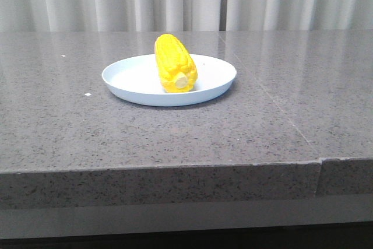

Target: Place corn on plate with both arms

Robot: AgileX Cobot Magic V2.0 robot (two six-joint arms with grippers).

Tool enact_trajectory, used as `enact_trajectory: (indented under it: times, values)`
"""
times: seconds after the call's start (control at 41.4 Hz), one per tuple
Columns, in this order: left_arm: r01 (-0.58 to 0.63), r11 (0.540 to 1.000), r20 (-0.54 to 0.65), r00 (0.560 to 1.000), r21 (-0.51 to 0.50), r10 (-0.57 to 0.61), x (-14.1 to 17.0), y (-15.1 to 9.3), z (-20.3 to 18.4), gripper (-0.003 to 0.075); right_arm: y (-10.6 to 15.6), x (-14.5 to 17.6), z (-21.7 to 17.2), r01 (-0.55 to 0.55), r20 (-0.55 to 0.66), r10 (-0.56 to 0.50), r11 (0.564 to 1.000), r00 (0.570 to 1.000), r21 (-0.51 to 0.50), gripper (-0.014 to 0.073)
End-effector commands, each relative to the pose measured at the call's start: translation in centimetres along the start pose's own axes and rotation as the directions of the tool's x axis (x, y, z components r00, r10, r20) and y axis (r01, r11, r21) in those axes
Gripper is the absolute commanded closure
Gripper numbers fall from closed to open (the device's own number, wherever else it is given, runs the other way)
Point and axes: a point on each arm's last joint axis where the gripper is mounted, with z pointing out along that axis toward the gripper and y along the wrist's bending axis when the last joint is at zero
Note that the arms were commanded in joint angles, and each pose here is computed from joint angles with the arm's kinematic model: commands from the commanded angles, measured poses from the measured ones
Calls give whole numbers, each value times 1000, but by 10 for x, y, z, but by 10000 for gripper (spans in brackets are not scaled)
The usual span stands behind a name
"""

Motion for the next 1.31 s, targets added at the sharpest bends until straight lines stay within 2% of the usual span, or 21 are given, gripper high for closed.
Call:
enact_trajectory:
  times: [0.0, 0.266, 1.282]
  values:
    - [6, 1000, 166, 986, -15, -4, -9, 1, -2, 740, 1, -11, -5, 21, 84, -20, 1000, 996, -5, 715]
    - [-55, 998, 159, 986, -22, 58, -6, 1, -1, 740, 1, -11, -5, 21, 83, -20, 1000, 996, -5, 715]
    - [-55, 998, 159, 986, -22, 58, -6, 1, -1, 740, 1, -11, -5, 21, 83, -20, 1000, 996, -5, 715]
